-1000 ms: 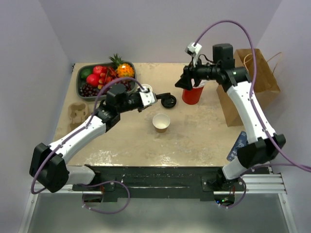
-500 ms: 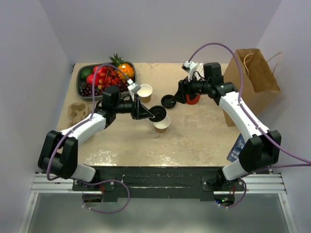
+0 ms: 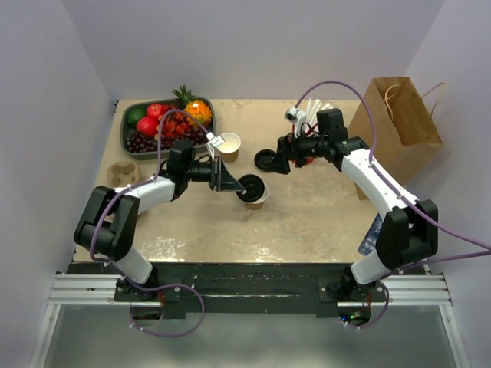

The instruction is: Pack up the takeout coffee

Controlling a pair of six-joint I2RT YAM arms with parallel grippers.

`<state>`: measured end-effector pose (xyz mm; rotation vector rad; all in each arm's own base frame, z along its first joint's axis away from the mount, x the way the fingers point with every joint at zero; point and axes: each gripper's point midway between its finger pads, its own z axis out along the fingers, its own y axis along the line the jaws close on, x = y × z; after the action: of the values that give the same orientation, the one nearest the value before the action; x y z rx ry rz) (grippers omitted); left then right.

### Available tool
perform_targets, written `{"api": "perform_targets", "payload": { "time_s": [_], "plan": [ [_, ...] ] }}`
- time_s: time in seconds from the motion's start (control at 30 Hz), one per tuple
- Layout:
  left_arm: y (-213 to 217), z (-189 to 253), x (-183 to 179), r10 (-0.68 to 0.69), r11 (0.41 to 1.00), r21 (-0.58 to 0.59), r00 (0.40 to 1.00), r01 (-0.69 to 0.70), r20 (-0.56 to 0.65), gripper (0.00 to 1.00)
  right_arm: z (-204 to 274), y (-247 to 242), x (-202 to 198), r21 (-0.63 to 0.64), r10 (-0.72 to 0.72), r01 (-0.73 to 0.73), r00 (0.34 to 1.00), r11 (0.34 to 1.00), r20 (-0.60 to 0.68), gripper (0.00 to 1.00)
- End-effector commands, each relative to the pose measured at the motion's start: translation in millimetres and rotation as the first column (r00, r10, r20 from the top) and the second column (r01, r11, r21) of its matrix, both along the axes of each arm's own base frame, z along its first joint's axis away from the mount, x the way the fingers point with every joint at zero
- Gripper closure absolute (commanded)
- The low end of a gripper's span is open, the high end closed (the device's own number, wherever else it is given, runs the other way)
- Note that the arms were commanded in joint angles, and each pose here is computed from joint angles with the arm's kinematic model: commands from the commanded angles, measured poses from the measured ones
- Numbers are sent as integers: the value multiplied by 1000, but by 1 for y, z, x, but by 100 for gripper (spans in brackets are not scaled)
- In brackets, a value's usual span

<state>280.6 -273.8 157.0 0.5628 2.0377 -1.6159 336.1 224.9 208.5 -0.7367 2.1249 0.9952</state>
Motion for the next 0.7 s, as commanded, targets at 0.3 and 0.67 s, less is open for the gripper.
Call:
{"api": "perform_targets", "payload": {
  "time_s": [0.3,0.67],
  "plan": [
    [-7,0,27,11,1000,-27,999,-12,-51,90,-39,15,-13,7,55,-54,991,999,-120,1],
    [-6,-9,30,36,999,-3,997,-36,-72,81,-63,26,-17,1,53,-54,976,999,-209,2]
  ]
}}
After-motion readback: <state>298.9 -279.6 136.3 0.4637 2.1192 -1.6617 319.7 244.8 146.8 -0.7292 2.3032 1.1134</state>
